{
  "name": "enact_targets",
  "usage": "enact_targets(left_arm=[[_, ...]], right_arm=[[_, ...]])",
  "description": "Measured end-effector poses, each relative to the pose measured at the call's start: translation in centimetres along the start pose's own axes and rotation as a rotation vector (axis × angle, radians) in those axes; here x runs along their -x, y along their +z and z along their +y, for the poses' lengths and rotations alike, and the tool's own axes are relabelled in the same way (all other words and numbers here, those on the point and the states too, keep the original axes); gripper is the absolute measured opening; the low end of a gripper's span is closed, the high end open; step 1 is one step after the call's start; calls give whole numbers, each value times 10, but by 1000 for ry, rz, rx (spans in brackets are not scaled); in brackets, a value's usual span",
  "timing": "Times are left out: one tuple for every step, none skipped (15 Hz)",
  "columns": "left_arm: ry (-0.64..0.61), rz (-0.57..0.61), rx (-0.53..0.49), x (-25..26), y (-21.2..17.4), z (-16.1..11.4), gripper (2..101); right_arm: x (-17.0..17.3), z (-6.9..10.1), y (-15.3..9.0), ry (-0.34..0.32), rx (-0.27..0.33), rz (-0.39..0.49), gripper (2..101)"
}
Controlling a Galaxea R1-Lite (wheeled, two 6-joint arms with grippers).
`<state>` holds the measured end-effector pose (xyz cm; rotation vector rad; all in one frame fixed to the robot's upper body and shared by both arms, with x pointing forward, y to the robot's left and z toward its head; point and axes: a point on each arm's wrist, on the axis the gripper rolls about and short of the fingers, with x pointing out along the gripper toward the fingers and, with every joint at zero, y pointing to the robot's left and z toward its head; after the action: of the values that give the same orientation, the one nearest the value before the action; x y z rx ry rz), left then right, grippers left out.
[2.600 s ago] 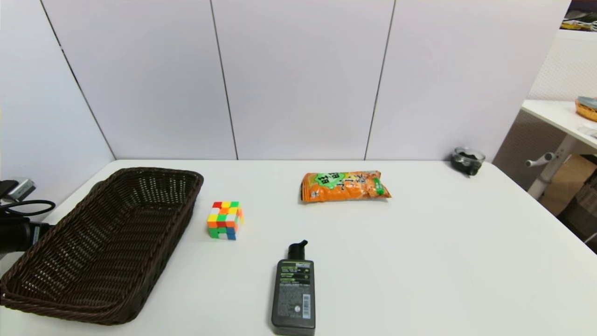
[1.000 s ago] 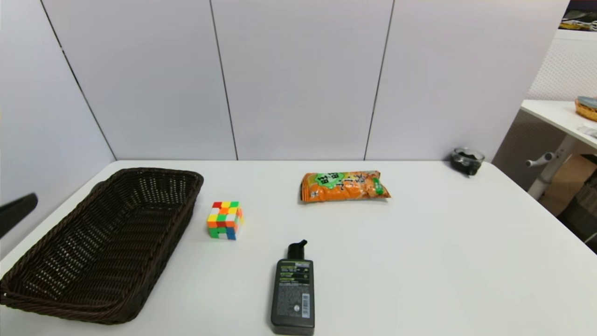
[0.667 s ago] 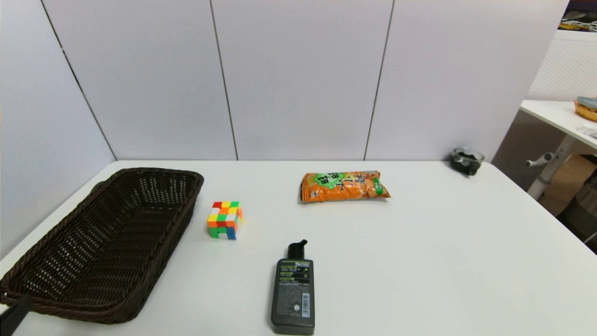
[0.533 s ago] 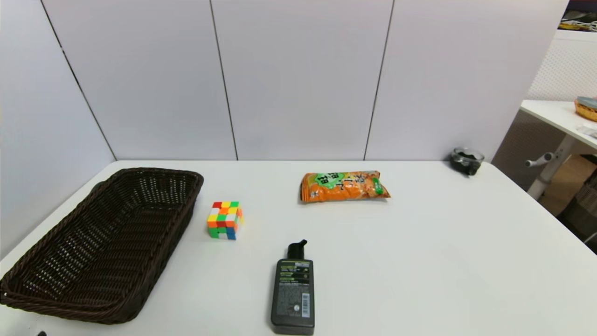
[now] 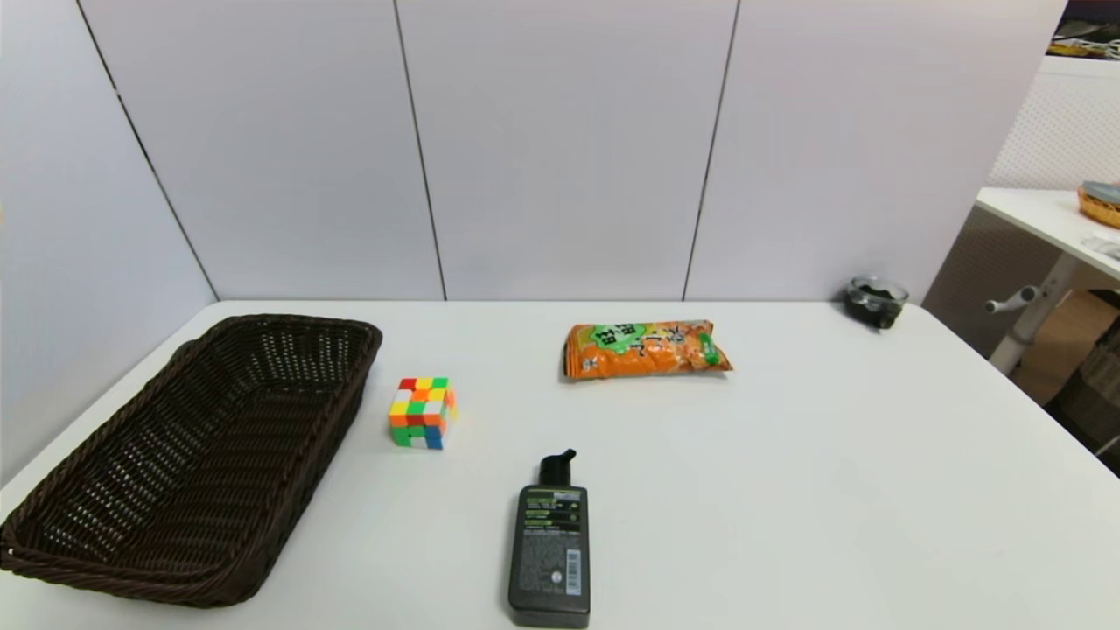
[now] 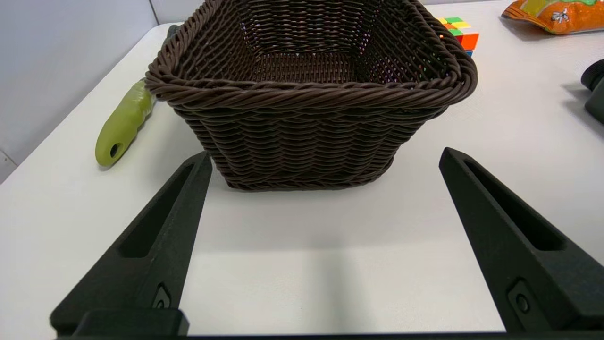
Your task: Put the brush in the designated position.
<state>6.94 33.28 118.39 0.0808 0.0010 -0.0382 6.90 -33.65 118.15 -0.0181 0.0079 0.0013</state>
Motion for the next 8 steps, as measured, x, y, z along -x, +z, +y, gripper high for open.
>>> enact_targets(left_arm=[[0, -3, -1, 0, 0, 0, 974], [2, -4, 3, 0, -1, 0, 975], [7, -5, 16, 0, -1, 0, 975], [8, -5, 30, 0, -1, 0, 976], [8, -6, 42, 0, -1, 0, 977], [8, -6, 46, 0, -1, 0, 977], [9, -5, 46, 0, -1, 0, 977], [9, -5, 46, 0, -1, 0, 978]], right_arm=[[0, 0, 0, 0, 0, 0, 974], [0, 0, 0, 0, 0, 0, 974], [0, 0, 0, 0, 0, 0, 974], [0, 0, 0, 0, 0, 0, 974], [0, 0, 0, 0, 0, 0, 974], [0, 0, 0, 0, 0, 0, 974], [0, 0, 0, 0, 0, 0, 974], [0, 0, 0, 0, 0, 0, 974]])
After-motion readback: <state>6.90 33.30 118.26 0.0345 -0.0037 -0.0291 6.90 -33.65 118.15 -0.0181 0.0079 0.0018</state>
